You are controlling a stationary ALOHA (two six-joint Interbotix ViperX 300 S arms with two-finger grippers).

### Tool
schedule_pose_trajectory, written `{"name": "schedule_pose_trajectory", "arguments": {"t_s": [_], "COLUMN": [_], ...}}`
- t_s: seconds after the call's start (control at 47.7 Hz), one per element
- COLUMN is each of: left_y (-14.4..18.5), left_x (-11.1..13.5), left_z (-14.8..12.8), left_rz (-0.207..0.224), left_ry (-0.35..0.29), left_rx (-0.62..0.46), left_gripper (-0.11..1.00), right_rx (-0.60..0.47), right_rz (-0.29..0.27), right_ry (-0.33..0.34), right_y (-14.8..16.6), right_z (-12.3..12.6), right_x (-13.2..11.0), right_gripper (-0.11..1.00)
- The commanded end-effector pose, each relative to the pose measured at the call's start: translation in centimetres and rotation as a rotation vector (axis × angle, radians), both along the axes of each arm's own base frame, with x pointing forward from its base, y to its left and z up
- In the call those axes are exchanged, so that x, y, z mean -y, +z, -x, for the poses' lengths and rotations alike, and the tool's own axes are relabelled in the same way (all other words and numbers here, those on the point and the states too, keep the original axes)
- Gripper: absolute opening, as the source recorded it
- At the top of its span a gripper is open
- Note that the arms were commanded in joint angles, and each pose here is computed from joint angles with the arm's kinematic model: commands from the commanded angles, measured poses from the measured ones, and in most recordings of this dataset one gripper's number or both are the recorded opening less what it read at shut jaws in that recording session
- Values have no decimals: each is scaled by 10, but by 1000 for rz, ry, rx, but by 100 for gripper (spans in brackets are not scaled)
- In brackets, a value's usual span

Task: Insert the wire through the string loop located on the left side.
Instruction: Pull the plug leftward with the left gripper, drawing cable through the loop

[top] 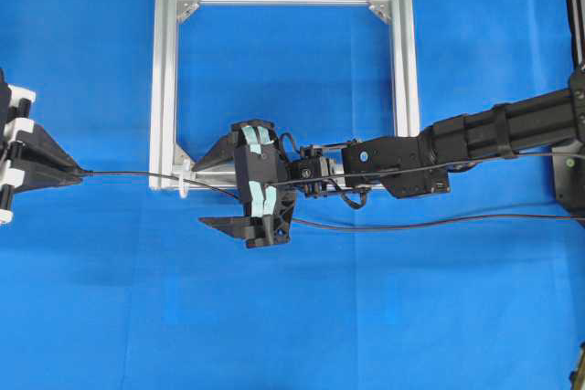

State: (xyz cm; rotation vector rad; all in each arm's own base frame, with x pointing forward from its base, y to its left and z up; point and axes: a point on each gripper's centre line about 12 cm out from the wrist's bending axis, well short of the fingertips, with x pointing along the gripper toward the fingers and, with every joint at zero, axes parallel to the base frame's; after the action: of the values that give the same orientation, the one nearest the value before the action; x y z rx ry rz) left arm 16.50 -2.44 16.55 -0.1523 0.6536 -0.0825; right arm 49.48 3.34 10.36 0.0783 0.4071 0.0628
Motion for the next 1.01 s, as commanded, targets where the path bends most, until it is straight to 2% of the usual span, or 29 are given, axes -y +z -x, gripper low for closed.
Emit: {"name": "schedule_pose_trajectory", "arguments": {"t_s": [0.0, 0.441, 0.504, 0.65, 0.692, 0.839, 0.986], "left_y": [1, -7, -7, -7, -7, -7, -3], "left_x": [1, 1, 1, 1, 1, 1, 1], "left_z": [-4, -8, -8, -8, -8, -8, -8], "left_rz": [1, -8, -7, -7, -7, -7, -4], "left_ry": [1, 0, 1, 1, 1, 1, 1], "left_rx": [3, -28, -27, -29, -29, -27, -10], "left_gripper": [7, 10, 24, 69, 75, 69, 68], "right_rx": [64, 67, 69, 72, 72, 72, 84], "right_rz": [-4, -3, -5, -4, -4, -5, -6], "right_ry": [3, 4, 3, 4, 4, 3, 0], "right_y": [28, 29, 29, 30, 30, 30, 42], "right_z": [-4, -5, -6, -6, -6, -6, -4], "right_x": [-2, -2, -2, -2, -2, -2, -1], "right_gripper": [95, 95, 95, 95, 95, 95, 95]}}
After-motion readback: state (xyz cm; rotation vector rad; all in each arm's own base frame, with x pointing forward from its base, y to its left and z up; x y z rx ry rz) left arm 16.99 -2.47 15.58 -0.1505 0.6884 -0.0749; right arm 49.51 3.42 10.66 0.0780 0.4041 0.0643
